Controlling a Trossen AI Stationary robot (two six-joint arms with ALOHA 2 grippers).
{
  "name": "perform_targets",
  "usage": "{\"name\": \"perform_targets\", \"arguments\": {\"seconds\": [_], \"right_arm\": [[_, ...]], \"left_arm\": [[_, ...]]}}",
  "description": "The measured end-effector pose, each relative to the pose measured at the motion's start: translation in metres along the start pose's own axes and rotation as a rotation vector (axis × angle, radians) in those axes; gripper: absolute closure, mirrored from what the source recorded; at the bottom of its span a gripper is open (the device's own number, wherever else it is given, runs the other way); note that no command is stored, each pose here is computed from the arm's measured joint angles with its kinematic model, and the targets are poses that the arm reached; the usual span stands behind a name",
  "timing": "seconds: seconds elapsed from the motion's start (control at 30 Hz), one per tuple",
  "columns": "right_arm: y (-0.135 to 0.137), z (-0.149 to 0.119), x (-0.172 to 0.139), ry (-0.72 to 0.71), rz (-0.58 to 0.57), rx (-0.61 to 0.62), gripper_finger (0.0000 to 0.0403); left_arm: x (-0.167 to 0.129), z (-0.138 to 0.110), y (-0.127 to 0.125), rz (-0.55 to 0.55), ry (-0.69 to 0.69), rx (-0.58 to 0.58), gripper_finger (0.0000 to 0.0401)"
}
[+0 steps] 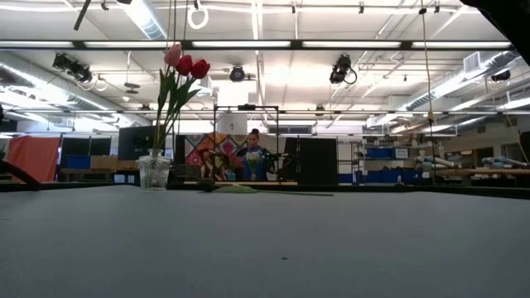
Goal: Sort flowers into vase by color
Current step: Put the black flower into the yellow vase
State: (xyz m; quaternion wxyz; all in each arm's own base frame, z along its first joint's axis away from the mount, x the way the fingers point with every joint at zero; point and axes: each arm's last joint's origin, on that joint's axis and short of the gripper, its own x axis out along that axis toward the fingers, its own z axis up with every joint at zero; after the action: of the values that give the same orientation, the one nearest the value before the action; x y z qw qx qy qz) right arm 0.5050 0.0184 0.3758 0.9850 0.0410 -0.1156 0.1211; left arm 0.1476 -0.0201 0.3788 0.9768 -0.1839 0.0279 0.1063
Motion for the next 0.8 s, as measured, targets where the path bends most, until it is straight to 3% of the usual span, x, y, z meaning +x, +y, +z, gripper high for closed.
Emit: {"name": "perform_targets", "arguments": {"seconds": [0.2, 0.43, 0.8], "right_arm": [[-0.003, 0.001, -0.001, -0.006, -0.031, -0.038, 0.0395], [-0.012, 0.014, -0.005, -0.052, -0.171, -0.072, 0.0395], [-0.026, 0.025, -0.012, -0.072, -0.214, -0.071, 0.0395]], "left_arm": [[-0.003, 0.0, 0.001, -0.023, 0.018, -0.001, 0.0192], [-0.02, 0.003, 0.008, -0.026, 0.005, -0.002, 0.0198], [-0.043, 0.009, 0.016, -0.035, -0.044, 0.009, 0.0148]]}}
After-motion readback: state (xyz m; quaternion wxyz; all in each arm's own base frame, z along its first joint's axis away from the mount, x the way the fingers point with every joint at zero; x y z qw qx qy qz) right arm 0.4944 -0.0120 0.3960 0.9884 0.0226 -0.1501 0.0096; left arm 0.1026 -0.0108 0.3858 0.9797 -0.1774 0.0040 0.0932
